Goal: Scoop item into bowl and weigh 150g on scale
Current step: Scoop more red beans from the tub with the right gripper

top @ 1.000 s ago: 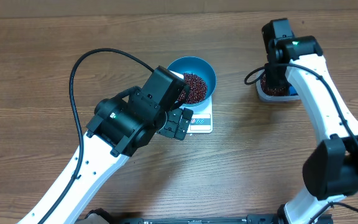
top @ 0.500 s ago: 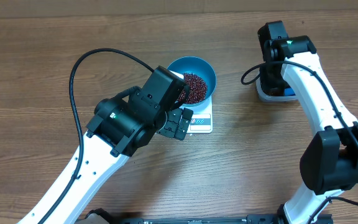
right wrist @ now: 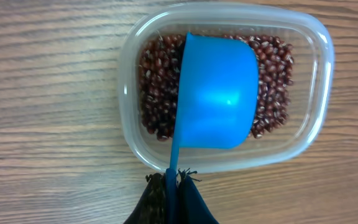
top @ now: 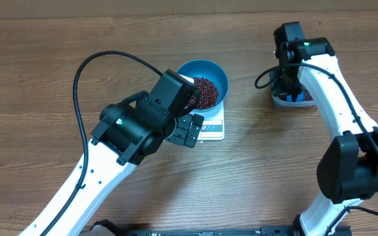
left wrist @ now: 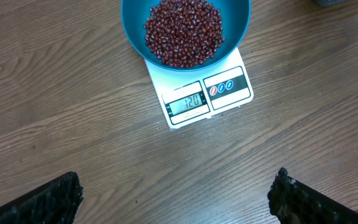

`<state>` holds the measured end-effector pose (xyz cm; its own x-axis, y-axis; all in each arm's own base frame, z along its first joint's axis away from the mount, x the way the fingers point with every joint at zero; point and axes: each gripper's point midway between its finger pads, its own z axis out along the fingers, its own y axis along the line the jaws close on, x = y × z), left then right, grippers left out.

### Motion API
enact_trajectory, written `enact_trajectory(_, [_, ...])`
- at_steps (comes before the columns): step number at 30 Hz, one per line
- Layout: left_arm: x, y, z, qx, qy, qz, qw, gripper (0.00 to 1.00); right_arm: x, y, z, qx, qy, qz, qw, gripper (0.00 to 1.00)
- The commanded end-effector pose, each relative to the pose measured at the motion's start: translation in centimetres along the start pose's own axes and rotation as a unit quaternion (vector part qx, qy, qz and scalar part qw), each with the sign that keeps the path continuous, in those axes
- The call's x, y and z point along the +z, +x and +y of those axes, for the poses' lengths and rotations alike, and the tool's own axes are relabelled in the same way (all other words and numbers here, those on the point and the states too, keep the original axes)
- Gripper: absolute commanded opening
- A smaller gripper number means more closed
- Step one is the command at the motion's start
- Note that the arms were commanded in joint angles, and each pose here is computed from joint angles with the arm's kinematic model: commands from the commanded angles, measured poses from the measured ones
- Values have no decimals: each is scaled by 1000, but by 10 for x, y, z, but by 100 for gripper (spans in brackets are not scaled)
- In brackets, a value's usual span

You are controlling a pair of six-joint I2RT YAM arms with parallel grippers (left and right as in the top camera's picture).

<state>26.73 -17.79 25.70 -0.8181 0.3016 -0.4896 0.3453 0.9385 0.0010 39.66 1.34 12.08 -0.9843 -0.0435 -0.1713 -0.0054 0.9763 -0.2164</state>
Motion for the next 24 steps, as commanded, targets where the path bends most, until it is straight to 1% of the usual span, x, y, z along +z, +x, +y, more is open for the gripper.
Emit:
enact_trajectory(1, [-5,-5,1,7,-1,-9,1000,100,-23,-16,3,15,-57,-41,997,4])
enact_trajectory(9, [-5,-5,1,7,-1,-9,1000,100,-19,-15,-11,52,-117,-32,991,4])
enact_trajectory(11, [-5,-5,1,7,-1,-9,1000,100,-18,-14,-15,65,-142,-30,987,4])
enact_trajectory(16, [-5,-5,1,7,-1,-9,1000,100,-22,-13,-18,58,-222,-36,973,4])
enact_trajectory(21, [-5,-5,1,7,-1,-9,1000,100,-20,-11,-33,80,-236,-35,968,4])
enact_trajectory(24, [-5,-5,1,7,-1,-9,1000,100,-23,-7,-35,72,-265,-36,961,4])
